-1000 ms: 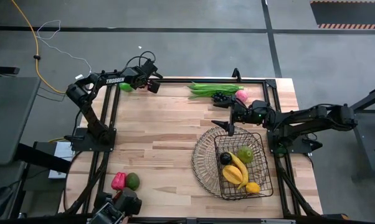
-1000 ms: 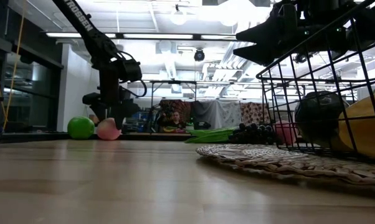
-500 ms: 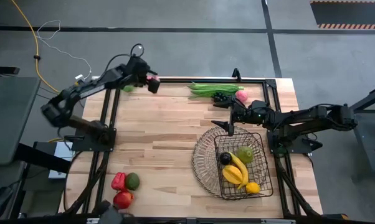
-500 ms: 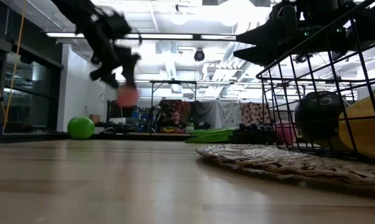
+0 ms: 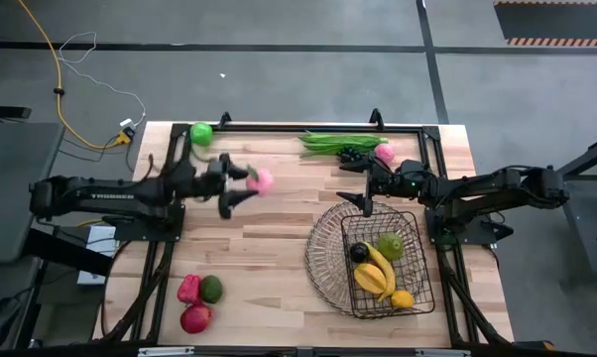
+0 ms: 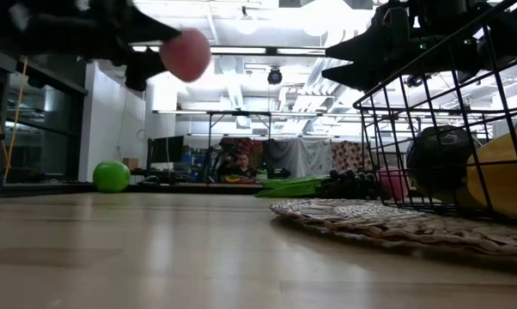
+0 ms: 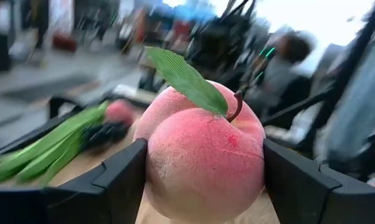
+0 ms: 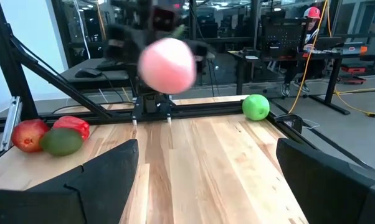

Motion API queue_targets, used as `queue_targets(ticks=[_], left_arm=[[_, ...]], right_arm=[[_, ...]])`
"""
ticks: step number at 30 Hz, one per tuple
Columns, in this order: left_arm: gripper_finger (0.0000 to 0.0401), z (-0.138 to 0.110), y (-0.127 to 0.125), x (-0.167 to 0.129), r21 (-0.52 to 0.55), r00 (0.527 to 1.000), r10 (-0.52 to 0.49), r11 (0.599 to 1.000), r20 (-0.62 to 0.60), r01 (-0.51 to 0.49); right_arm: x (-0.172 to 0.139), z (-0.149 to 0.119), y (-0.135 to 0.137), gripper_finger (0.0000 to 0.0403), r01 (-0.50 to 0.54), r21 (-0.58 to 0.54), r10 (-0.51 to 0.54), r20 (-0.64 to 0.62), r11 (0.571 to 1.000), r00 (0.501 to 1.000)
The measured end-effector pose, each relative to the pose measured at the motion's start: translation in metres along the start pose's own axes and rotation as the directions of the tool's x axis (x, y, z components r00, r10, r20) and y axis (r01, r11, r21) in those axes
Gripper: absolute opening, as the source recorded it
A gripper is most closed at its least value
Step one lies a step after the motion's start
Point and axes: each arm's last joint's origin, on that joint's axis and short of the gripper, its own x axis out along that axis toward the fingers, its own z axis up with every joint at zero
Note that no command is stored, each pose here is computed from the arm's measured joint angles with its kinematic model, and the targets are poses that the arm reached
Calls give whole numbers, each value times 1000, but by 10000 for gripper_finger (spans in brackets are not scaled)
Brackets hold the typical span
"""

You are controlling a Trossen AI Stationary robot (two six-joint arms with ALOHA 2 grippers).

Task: Build produce basket
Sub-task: Put the left peach into the wire basket

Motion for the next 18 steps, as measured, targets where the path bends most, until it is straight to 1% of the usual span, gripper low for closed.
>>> queue_targets(ticks=[2, 4, 10, 18], left_arm=[[265, -9, -5, -7, -5, 997, -36, 999, 75, 37], [265, -15, -7, -12, -5, 993, -51, 999, 107, 51], [265, -15, -8, -14, 38, 990, -88, 996, 110, 84], [267, -16, -8, -14, 50, 992, -86, 995, 96, 82]], right_arm=[[0, 0, 0, 371, 0, 0, 0, 0, 1000, 1000], [0, 0, 0, 371, 0, -1, 0, 0, 1000, 1000], [0, 0, 0, 371, -6, -2, 6, 0, 1000, 1000], [0, 0, 0, 371, -6, -3, 6, 1, 1000, 1000]])
